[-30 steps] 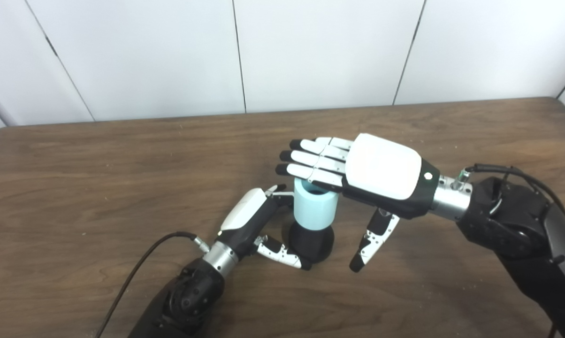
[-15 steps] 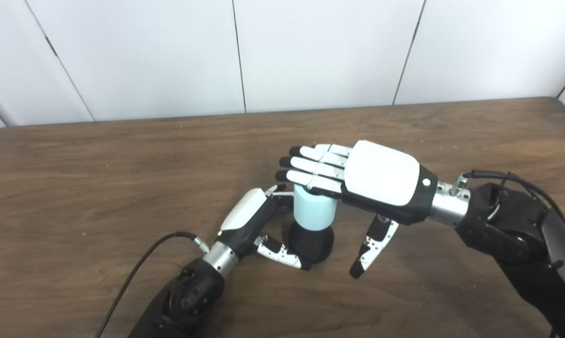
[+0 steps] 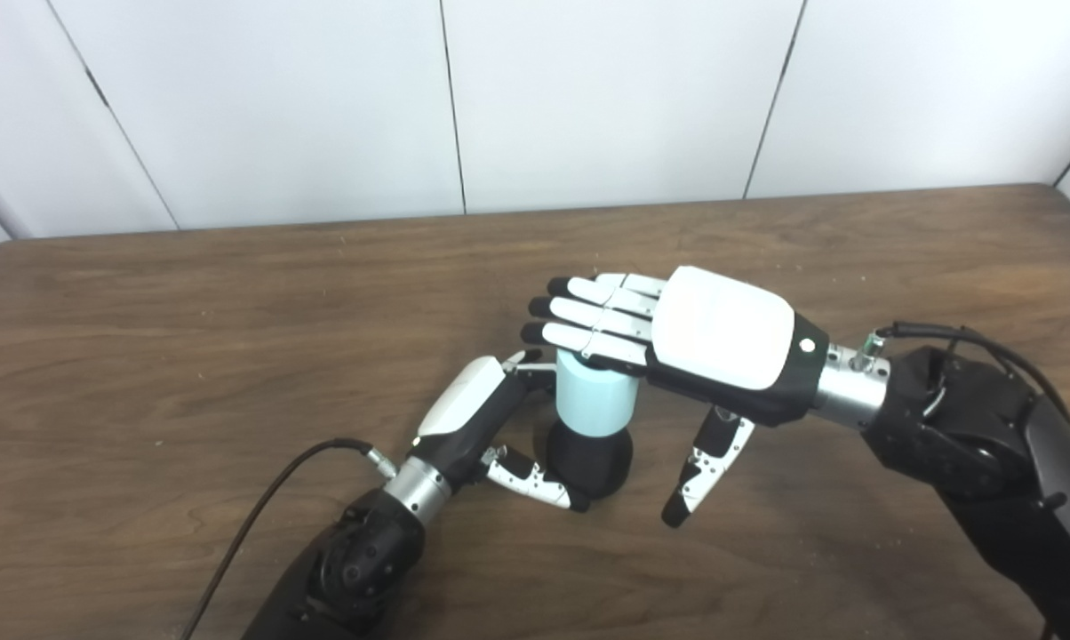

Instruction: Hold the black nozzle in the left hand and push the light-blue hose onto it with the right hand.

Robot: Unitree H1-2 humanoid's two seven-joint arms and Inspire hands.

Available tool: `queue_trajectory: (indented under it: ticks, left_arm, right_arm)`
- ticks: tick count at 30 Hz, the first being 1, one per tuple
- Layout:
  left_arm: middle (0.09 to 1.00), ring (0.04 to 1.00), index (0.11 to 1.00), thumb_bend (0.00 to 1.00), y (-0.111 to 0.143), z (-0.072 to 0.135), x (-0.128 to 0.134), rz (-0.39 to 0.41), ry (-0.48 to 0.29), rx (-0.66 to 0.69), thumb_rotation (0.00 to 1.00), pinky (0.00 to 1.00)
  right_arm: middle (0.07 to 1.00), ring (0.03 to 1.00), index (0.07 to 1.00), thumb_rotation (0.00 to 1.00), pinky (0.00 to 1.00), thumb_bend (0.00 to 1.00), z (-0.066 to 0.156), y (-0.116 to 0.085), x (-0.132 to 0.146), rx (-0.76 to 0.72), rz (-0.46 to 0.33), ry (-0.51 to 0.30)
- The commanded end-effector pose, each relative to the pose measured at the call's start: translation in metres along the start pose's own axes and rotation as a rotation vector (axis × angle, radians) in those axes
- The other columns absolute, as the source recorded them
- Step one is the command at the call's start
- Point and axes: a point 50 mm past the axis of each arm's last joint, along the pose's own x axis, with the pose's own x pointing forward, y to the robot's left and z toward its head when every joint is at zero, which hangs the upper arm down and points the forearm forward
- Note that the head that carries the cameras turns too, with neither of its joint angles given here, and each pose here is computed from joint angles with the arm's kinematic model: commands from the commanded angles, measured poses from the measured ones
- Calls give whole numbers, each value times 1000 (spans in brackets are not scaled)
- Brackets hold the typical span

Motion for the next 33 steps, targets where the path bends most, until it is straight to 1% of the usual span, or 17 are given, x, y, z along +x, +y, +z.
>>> queue_trajectory:
  ticks: [1,17,33]
  left_arm:
    - [498,755,482,524,-17,-16,-13,-119,92,16,0,961]
    - [498,756,482,524,-17,-15,-13,-119,92,12,0,961]
    - [498,755,482,524,-16,-15,-14,-121,98,15,0,961]
  right_arm:
    - [1000,1000,1000,523,897,921,-3,-4,-1,-19,-2,-11]
    - [1000,1000,1000,514,882,927,-3,-2,-2,-11,17,-12]
    - [1000,1000,1000,491,881,936,4,2,-7,-5,17,-18]
